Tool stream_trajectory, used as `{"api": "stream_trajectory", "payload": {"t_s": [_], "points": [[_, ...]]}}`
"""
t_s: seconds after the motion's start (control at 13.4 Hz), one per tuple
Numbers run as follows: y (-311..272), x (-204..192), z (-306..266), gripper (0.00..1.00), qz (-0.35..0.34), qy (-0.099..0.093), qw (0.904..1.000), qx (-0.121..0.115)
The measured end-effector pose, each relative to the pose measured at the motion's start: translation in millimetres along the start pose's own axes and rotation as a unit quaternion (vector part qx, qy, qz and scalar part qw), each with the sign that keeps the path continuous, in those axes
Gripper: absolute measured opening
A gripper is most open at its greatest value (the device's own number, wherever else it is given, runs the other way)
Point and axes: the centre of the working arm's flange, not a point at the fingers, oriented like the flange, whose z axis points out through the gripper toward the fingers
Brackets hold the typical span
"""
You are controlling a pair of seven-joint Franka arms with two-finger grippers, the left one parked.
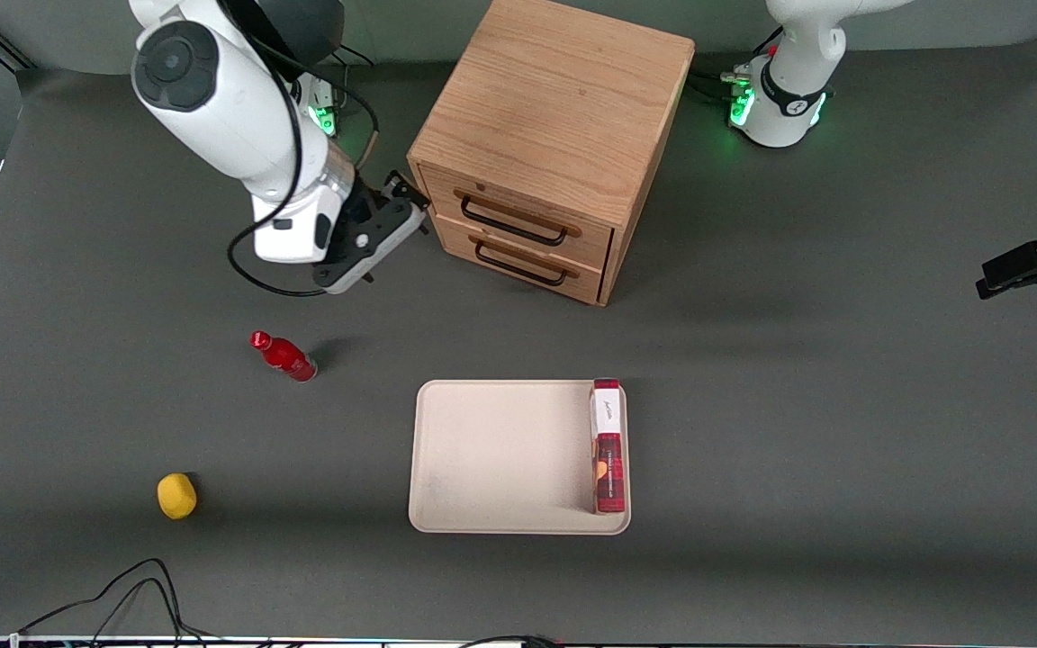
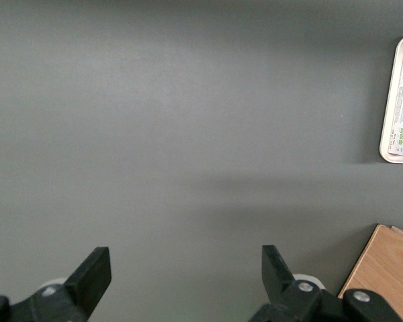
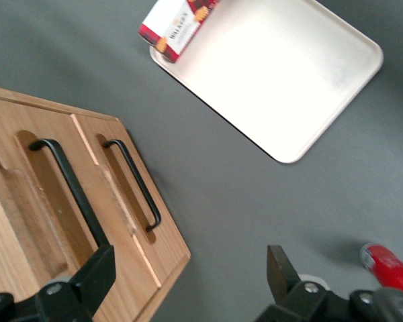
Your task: Open upper drawer
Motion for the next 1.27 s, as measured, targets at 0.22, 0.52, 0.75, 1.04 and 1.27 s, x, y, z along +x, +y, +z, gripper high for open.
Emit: {"api": "stream_trajectory", "payload": {"t_s": [0.22, 0.52, 0.75, 1.04, 1.27], "points": [[-15, 17, 12, 1.00, -0.018, -0.001, 0.9996, 0.022], [-35, 31, 35, 1.00, -0.048, -0.013, 0.9985, 0.025], [-52, 34, 54, 1.00, -0.069, -0.028, 0.9971, 0.020], [-79, 34, 78, 1.00, -0.100, -0.048, 0.9938, 0.009], [-95, 33, 102, 1.00, -0.121, -0.069, 0.9902, 0.001]]}}
